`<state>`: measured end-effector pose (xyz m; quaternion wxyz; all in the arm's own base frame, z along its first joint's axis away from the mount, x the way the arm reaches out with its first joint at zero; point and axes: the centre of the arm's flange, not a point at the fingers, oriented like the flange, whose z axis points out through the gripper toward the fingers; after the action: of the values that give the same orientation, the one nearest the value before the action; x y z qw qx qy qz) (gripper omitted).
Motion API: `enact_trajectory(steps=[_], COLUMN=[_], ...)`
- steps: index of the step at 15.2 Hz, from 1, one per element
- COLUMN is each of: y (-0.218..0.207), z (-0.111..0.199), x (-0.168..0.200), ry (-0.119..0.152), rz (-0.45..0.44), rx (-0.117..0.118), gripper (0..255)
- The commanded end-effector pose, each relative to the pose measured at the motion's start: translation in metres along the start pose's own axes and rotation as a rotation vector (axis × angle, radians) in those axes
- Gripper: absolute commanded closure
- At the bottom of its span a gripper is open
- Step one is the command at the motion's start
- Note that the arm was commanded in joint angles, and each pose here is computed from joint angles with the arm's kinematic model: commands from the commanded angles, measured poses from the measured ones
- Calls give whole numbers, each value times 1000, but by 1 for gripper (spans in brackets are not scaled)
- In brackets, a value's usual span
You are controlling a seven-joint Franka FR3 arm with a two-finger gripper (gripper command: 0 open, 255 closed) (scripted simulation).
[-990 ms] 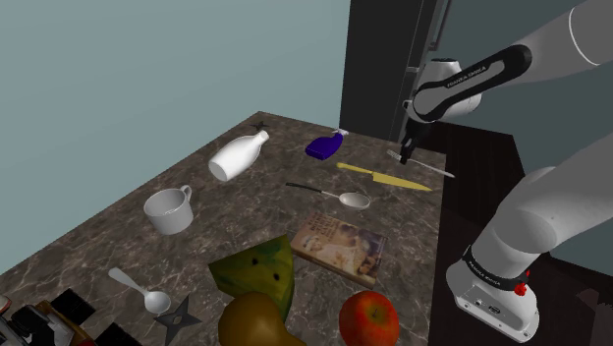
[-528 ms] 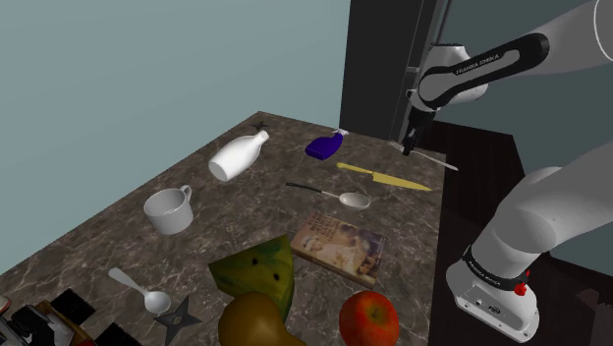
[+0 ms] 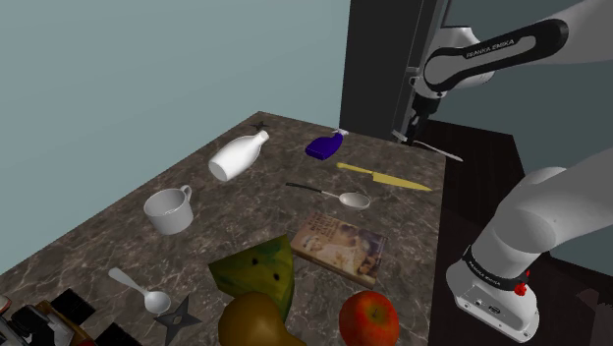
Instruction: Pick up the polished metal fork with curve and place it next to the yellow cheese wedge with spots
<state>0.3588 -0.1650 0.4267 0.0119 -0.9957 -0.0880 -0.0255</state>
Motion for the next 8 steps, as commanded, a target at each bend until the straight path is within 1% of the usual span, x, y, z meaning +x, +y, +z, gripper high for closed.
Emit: enact_trajectory(steps=[1, 8], y=[0, 0], z=[-10, -46], x=[2, 4], ry=[-1, -1], rz=[0, 0], rx=[0, 0], gripper=[255, 255])
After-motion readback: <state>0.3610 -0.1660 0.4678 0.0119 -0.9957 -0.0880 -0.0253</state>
